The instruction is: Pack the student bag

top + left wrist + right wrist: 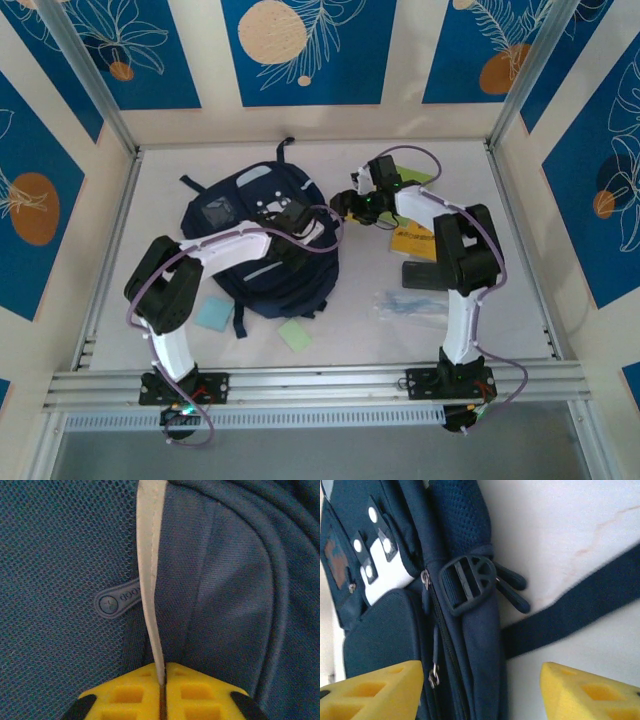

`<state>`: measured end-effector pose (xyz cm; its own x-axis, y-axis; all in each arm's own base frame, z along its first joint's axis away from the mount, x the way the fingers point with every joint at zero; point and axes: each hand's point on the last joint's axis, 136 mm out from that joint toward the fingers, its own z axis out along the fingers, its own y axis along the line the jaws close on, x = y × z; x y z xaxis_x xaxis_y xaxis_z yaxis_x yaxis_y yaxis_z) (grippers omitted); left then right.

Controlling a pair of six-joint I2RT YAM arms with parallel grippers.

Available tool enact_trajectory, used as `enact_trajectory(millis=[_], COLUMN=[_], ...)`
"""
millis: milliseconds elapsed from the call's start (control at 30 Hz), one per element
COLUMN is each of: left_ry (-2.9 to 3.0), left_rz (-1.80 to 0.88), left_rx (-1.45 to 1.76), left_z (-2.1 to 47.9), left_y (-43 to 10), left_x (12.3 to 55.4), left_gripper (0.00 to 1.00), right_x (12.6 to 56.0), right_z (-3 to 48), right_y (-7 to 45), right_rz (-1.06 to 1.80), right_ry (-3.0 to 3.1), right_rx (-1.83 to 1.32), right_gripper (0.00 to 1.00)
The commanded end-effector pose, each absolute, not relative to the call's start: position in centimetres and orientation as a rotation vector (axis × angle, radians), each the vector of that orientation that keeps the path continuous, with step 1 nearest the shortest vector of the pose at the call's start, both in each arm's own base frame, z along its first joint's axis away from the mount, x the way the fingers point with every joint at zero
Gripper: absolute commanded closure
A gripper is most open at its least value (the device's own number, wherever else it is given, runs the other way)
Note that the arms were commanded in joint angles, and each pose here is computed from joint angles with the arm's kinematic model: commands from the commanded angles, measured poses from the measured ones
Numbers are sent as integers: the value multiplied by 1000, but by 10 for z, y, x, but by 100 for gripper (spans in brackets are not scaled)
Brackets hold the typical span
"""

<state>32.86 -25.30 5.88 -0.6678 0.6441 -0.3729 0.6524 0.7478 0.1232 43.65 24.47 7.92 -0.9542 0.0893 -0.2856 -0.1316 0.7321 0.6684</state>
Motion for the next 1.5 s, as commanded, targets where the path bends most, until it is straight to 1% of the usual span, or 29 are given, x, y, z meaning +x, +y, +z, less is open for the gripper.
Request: enact_trajectory(millis=[0,67,133,200,233,267,300,433,567,767,833,967,1000,1033,1133,1200,1300,1467], left_ry=[2613,2628,2634,2632,2631,2633,2636,2650,2652,2629,2610,2601,2603,2613,2604,2565,2505,2382], left_rz=[99,111,103,98,102,108,111,139,224,299,333,373,368,355,322,282,200,157], left_rx=[920,901,898,895,890,879,865,792,721,674,678,673,661,648,645,698,820,1022], left_z=[48,42,39,38,37,36,35,30,24,29,38,56,61,66,86,100,109,105], left_y=[-238,-236,-237,-236,-234,-231,-228,-214,-195,-182,-180,-174,-174,-174,-181,-197,-230,-287], left_x=[335,336,335,334,335,336,337,349,372,408,414,414,413,409,397,387,371,359], left_gripper=[79,79,79,79,79,79,79,79,79,78,76,65,61,57,48,44,40,39], right_x=[456,463,469,472,473,473,473,469,450,422,419,421,422,422,420,417,412,401], right_z=[91,83,79,77,77,77,78,85,92,96,99,106,110,112,122,128,132,131], right_y=[275,284,290,291,290,286,281,257,233,221,221,219,217,215,205,193,173,143], right_rz=[1231,1262,1291,1301,1290,1275,1257,1229,1203,1198,1212,1195,1189,1184,1160,1136,1090,1029], right_ry=[2557,2566,2563,2559,2561,2563,2561,2533,2538,2549,2548,2543,2541,2543,2537,2531,2529,2523], right_rx=[-36,-23,-18,-8,-4,2,16,67,101,108,107,93,88,89,100,127,181,262], right_gripper=[35,38,51,67,78,96,100,100,100,100,100,100,97,91,68,58,53,52])
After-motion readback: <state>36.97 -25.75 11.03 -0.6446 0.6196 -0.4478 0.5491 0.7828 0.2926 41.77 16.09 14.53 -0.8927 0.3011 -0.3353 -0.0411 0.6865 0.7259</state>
